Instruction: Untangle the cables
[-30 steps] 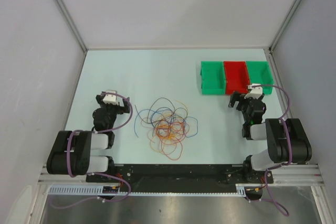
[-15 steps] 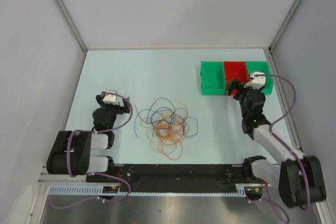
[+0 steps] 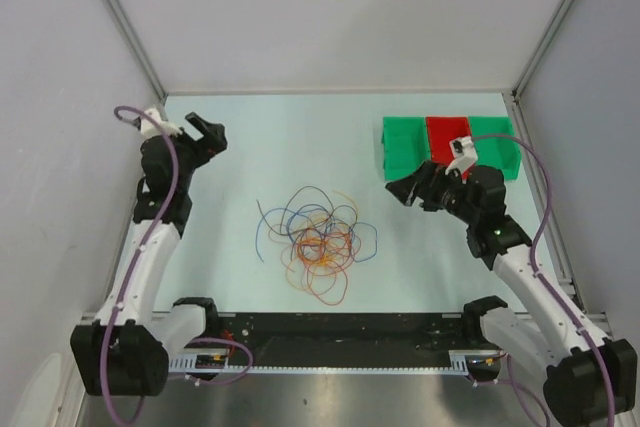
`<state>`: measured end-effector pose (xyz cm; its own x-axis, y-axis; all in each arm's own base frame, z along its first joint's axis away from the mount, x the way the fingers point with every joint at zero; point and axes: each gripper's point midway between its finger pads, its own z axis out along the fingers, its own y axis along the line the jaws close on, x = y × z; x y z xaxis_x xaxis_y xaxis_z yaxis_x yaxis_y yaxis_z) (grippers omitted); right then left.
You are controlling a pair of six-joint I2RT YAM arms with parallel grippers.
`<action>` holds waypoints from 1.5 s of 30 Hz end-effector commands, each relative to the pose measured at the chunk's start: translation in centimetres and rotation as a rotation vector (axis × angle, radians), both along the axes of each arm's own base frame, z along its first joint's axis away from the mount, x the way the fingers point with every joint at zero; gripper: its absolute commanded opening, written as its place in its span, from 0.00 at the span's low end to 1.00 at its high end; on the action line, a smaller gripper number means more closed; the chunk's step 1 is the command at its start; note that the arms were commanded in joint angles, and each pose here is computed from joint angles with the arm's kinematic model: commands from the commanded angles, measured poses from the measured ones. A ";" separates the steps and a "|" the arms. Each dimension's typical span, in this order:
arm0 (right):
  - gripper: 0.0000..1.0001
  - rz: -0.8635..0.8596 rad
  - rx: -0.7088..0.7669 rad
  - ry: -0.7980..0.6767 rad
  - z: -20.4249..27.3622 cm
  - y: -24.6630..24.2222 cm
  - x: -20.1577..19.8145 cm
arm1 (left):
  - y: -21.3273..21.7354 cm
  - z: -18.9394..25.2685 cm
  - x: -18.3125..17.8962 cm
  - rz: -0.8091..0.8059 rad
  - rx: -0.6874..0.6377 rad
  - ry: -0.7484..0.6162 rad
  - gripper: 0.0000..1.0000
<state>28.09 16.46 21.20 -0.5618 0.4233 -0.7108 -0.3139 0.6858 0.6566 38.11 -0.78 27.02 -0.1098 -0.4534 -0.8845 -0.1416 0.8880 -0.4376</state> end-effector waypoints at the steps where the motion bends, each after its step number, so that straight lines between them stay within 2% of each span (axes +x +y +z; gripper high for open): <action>1: 0.97 0.010 -0.128 -0.015 2.4 0.2 -1.4 | -4.6 -9.9 -5.2 -0.196 -0.374 0.413 1.00; 3: 0.96 0.023 -0.177 0.065 0.0 0.2 -1.6 | -6.1 -11.0 -6.6 -0.221 -0.352 0.480 1.00; 6: 0.93 0.039 -0.247 0.166 -3.1 0.5 -2.1 | -8.3 -11.6 -9.2 -0.262 -0.225 0.514 1.00; 11: 0.89 0.096 -0.388 0.214 -6.7 2.6 -3.0 | -13.3 -11.4 -13.3 -0.427 -0.153 0.514 1.00; 17: 0.83 0.116 -0.440 0.270 -10.0 3.7 -1.9 | -18.8 -12.1 -16.1 -0.605 -0.075 0.543 0.97; 23: 0.76 0.158 -0.451 0.306 -12.2 4.7 -1.4 | -23.2 -13.7 -16.9 -0.710 0.033 0.568 0.95; 32: 0.70 0.249 -0.497 0.337 -15.1 6.5 -1.5 | -25.3 -16.6 -16.9 -0.784 0.093 0.620 0.94; 37: 0.52 0.251 -0.545 0.349 -16.4 6.8 -1.1 | -26.1 -16.6 -16.7 -0.801 0.085 0.612 0.93; 39: 0.50 0.244 -0.555 0.335 -16.3 7.0 -0.9 | -26.2 -16.9 -16.6 -0.804 0.091 0.615 0.93; 45: 0.29 0.225 -0.562 0.287 -15.0 7.3 -0.3 | -26.3 -17.5 -16.6 -0.806 0.098 0.619 0.93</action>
